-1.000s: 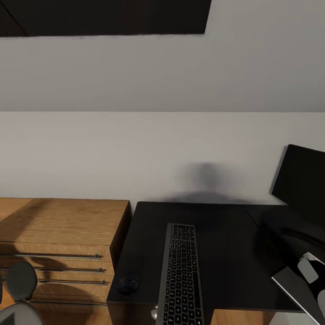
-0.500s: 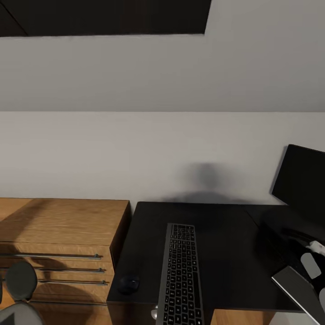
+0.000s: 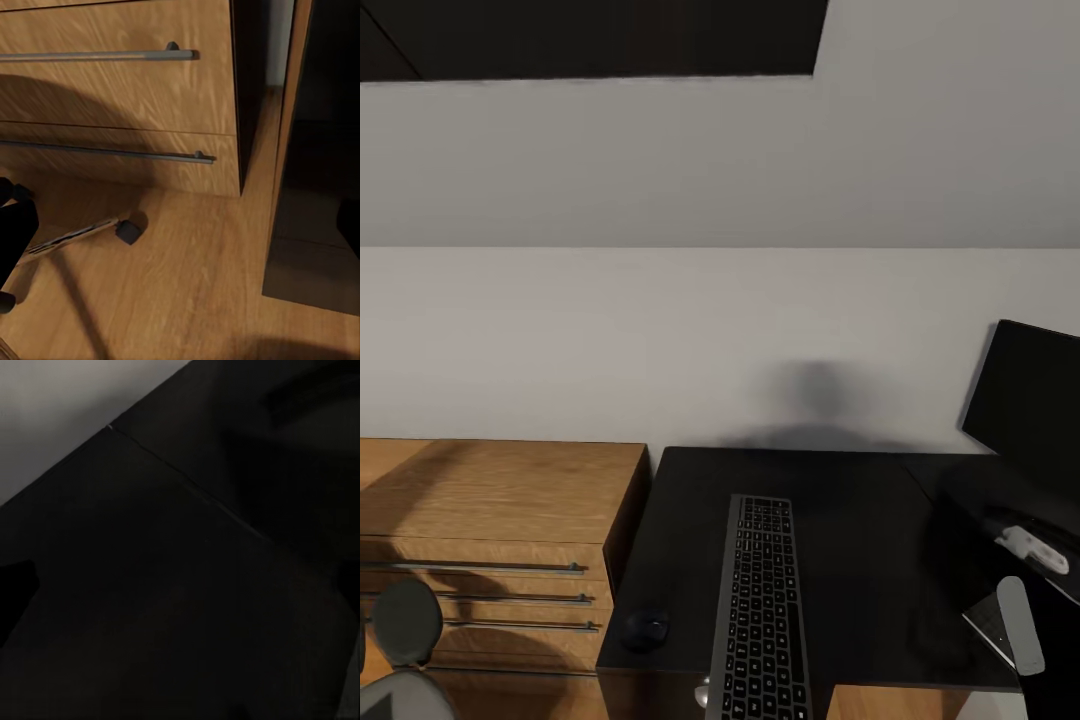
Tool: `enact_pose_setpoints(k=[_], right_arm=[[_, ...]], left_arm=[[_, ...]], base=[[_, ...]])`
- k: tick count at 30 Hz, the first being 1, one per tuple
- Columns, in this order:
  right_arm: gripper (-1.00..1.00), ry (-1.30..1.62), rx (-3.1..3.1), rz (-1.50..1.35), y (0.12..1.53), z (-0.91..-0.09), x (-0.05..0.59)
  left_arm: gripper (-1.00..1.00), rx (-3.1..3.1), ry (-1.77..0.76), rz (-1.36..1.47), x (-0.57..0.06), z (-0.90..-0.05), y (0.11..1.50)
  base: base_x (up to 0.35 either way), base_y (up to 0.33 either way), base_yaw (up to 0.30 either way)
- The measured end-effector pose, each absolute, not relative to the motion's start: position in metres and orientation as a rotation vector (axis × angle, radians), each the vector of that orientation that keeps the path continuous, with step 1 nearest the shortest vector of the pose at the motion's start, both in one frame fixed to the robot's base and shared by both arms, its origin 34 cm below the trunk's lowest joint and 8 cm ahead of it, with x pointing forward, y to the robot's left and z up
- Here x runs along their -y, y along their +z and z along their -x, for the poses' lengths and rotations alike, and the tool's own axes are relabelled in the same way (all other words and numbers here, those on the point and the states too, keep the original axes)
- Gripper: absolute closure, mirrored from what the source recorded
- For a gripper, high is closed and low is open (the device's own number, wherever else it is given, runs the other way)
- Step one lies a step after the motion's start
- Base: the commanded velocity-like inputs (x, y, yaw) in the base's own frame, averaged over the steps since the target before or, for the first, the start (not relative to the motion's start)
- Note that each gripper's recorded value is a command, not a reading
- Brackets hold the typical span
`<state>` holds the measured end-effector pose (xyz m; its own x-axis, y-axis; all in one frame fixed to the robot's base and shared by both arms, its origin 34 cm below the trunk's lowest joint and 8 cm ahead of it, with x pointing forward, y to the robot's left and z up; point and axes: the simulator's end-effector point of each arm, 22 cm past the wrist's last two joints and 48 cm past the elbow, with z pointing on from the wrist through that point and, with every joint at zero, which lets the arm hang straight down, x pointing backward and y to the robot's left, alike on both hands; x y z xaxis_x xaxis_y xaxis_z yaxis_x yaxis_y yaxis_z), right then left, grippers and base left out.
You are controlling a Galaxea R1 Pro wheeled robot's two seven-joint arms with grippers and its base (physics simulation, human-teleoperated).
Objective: In the bedroom, organize the workspace by keeping the computer under the desk, ensuring the monitor is on the desk, placing the keyboard on the desk next to the monitor, placing the mouse on the desk next to the keyboard, moving the folder from the swivel chair onto the desk next to the mouse, stacking the notebook on top of the folder with the pen on top of the notebook, and positioning the swivel chair next to the desk.
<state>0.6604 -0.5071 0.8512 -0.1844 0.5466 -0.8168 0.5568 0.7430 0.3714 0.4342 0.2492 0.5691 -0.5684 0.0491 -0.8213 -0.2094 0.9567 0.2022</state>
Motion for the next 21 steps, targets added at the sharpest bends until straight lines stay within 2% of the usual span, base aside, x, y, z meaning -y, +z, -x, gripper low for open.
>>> enact_pose_setpoints(k=[8,21], right_arm=[[-1.00,0.018,-1.818,-0.844,0.862,-0.661,0.480],[-1.00,0.041,-1.871,-0.861,0.862,-0.660,0.461]], left_arm=[[-1.00,-2.126,0.243,0.118,-0.211,-0.445,0.576],[-1.00,-2.068,0.162,0.105,-0.194,-0.453,0.607]], base=[[0.000,0.000,0.000],[0.000,0.000,0.000]])
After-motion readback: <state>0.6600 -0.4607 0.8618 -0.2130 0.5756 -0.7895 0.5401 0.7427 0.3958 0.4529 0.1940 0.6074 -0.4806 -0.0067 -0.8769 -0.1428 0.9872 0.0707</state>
